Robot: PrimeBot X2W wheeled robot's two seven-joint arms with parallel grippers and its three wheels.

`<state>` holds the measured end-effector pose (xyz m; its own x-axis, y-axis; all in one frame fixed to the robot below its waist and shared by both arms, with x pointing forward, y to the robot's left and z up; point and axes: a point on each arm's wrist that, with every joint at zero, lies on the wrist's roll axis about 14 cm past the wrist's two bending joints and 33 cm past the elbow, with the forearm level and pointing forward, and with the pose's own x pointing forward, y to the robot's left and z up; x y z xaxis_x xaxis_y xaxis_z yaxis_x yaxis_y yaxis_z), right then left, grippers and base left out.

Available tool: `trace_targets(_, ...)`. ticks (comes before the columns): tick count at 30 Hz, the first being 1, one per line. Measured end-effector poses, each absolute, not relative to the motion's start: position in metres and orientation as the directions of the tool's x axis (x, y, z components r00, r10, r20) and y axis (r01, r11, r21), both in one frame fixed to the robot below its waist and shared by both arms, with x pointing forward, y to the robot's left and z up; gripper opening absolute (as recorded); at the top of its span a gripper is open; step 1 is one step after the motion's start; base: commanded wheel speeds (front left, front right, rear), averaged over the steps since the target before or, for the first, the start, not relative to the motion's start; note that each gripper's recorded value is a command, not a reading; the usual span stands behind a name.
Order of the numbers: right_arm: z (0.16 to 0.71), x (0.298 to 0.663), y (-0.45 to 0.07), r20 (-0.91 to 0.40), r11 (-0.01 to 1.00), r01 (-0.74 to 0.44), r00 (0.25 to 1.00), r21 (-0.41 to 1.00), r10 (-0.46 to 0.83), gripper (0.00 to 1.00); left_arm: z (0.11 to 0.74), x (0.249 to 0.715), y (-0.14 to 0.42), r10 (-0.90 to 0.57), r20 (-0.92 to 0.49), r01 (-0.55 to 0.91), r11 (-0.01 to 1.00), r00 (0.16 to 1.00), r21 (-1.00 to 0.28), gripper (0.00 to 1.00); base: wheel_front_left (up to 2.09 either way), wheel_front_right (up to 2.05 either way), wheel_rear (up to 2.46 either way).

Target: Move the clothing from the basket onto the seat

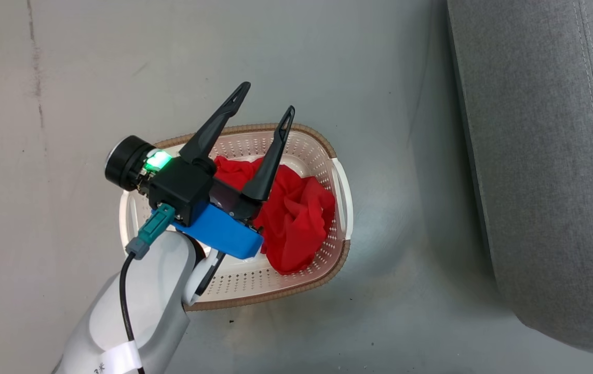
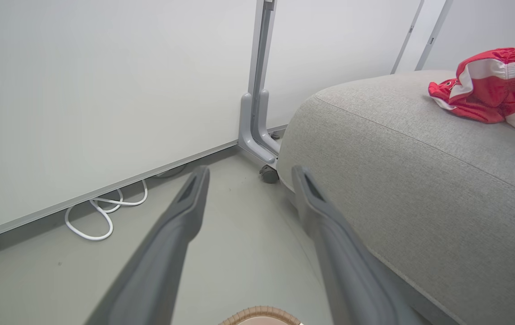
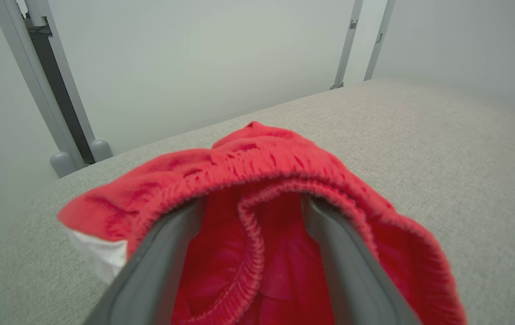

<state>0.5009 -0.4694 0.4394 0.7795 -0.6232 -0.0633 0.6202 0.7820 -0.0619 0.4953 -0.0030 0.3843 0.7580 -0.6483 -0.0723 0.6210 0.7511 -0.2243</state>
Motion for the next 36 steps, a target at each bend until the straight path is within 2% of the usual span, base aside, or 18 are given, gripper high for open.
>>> trace_targets(20, 0.456, 0.491, -0.462, -0.084, 0.808, 0.585, 0.803, -0.073, -0.59, 1.0, 0.413, 0.483, -0.002, -0.632, -0.046, 0.608, 0.76, 0.773, -0.229, 1.0, 0.0, 0.0, 0.0)
trace_targets(30, 0.458, 0.458, -0.435, -0.134, 0.844, 0.533, 0.833, -0.059, -0.536, 1.0, 0.442, 0.454, 0.001, -0.609, -0.03, 0.586, 0.774, 0.792, -0.242, 1.0, 0.0, 0.0, 0.0)
trace_targets(36, 0.472, 0.437, -0.413, -0.108, 0.873, 0.485, 0.867, -0.048, -0.487, 1.0, 0.46, 0.434, 0.013, -0.571, -0.017, 0.55, 0.798, 0.821, -0.248, 1.0, 0.0, 0.0, 0.0)
